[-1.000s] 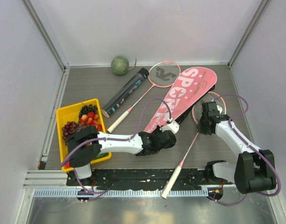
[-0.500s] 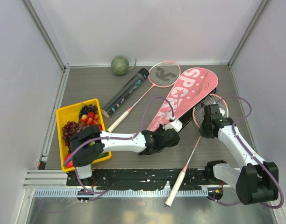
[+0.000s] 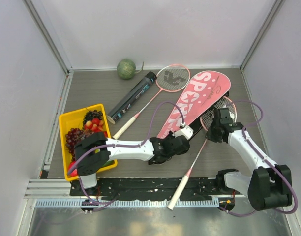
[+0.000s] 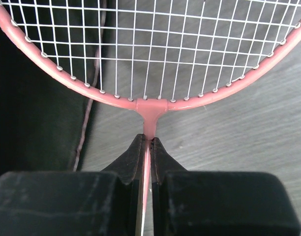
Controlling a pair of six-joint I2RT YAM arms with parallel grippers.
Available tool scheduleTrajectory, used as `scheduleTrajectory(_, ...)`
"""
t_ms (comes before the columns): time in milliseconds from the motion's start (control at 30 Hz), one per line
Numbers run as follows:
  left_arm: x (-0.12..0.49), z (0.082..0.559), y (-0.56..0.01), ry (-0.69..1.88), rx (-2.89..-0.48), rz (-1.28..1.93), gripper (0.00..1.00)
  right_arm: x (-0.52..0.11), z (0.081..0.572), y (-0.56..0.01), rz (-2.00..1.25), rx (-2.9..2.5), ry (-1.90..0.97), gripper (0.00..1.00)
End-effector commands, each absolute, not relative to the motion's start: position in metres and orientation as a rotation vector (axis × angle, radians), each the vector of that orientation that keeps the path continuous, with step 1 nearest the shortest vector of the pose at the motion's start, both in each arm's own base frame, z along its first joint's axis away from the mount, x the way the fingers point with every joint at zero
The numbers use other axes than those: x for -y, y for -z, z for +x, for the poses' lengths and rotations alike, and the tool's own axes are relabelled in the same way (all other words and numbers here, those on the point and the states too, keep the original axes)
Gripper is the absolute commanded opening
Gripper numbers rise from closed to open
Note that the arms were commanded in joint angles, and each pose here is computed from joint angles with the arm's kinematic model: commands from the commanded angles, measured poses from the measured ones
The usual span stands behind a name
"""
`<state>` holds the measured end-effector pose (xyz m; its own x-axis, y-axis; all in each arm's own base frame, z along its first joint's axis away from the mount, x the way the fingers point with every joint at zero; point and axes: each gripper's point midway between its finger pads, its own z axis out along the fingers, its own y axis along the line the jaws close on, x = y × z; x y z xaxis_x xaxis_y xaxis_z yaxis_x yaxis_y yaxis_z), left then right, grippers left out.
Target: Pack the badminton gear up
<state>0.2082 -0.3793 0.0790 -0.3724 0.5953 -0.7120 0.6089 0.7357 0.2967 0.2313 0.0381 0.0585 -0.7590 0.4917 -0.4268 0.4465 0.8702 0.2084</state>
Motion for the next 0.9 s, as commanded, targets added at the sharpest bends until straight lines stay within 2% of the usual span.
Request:
scheduleTrajectory(0, 0.396, 0.205, -0.092, 0.126, -2.025, 0.866, 0.00, -0.058, 0.284, -0.091, 0.694, -2.407, -0.293, 0.05)
scheduleTrajectory(333, 0.404, 0.193, -0.085, 0.143, -2.003, 0.926, 0.00, -0.072, 0.311, -0.095, 0.684, -2.380, -0.355, 0.05)
scheduleTrajectory(467, 0.407, 0.192, -0.087, 0.156, -1.992, 0.935, 0.00, -0.107, 0.297, -0.083, 0.555, -2.476, -0.423, 0.05)
scheduleTrajectory(567, 0.409, 0.193, -0.088, 0.158, -1.985, 0.933, 0.00, -0.112, 0.286, -0.077, 0.581, -2.495, -0.437, 0.05)
scheduleTrajectory(667, 0.411, 0.192, -0.090, 0.169, -1.982, 0.936, 0.00, -0.109, 0.283, -0.071, 0.583, -2.500, -0.419, 0.05)
scheduleTrajectory(867, 0.406, 0.190, -0.088, 0.183, -1.995, 0.914, 0.00, -0.092, 0.313, -0.086, 0.612, -2.363, -0.328, 0.06)
